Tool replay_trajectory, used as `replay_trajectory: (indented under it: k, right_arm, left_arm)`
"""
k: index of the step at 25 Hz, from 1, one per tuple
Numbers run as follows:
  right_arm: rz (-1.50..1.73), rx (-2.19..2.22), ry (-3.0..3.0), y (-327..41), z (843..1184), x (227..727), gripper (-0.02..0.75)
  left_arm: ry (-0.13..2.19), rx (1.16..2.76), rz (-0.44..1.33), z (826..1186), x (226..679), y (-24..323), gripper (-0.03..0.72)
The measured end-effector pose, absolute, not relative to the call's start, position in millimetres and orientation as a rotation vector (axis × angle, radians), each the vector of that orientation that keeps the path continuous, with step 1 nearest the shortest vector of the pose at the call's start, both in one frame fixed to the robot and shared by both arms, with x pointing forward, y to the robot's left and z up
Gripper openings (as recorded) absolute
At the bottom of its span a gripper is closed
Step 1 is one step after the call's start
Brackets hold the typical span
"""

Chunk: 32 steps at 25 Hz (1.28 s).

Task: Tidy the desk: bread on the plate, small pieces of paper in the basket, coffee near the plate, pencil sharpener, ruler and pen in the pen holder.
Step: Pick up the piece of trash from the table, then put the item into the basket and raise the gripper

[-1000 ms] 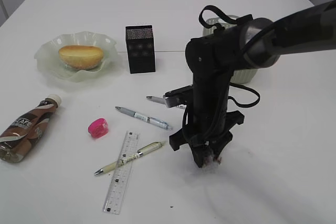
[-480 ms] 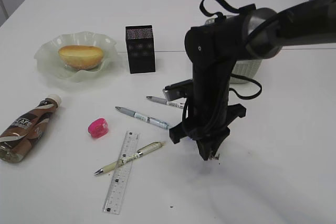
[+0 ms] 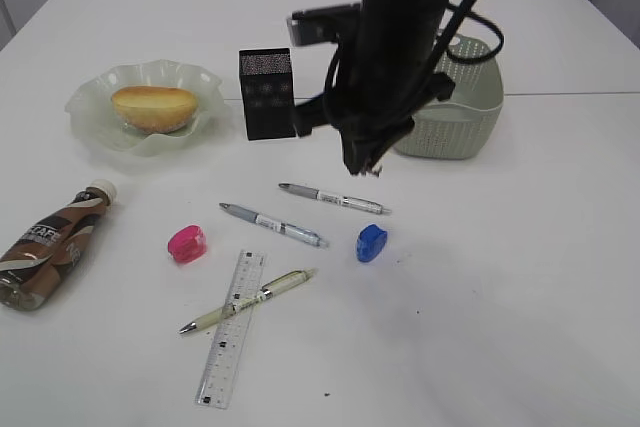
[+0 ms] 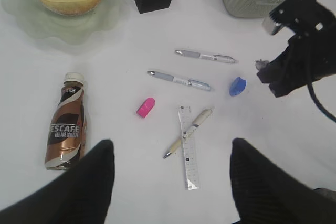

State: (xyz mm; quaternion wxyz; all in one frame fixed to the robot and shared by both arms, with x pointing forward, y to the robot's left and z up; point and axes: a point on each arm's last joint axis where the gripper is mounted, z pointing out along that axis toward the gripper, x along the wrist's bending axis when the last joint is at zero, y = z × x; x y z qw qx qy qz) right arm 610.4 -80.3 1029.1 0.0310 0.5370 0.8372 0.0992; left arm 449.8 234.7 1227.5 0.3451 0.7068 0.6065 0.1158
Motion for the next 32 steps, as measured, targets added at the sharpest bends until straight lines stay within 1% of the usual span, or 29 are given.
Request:
replay_trajectory:
  k: [3,5,8,11,14,17,23,27,30,32]
  right_arm:
    - [0.413,1.634,2.481,-83.7,1059.3,622.0,0.081]
    - [0.47,1.644,2.412,-93.5,1077.1,631.4,0.081]
    - [0.541,1.716,2.282,-122.9,1098.0,651.2,0.081]
    - [0.56,1.795,2.159,-158.3,1104.6,674.3,0.081]
    - [0.545,1.86,2.075,-187.5,1096.9,695.6,0.081]
    - [0.509,1.906,2.046,-202.5,1080.2,710.8,0.081]
    - [0.503,1.887,2.012,-206.6,1036.9,740.8,0.081]
    - [0.504,1.849,1.975,-210.1,1020.5,753.1,0.085]
    - [0.514,1.841,1.945,-215.0,1015.0,758.7,0.13]
    - [0.526,1.844,1.925,-220.2,1013.7,761.4,0.204]
  left_arm:
    - [1.576,1.836,0.303,1227.4,449.9,234.9,0.505]
    - [1.576,1.836,0.303,1227.4,449.9,234.9,0.505]
    - [1.576,1.837,0.305,1227.4,449.9,235.1,0.505]
    - [1.576,1.837,0.305,1227.4,449.9,235.1,0.505]
    - [1.576,1.837,0.305,1227.4,449.9,235.1,0.505]
    - [1.576,1.837,0.305,1227.4,449.9,235.1,0.505]
    - [1.576,1.837,0.305,1227.4,449.9,235.1,0.505]
    - [1.577,1.837,0.307,1227.4,450.0,235.2,0.505]
    - [1.577,1.837,0.307,1227.4,450.0,235.2,0.505]
    - [1.577,1.837,0.307,1227.4,450.0,235.2,0.505]
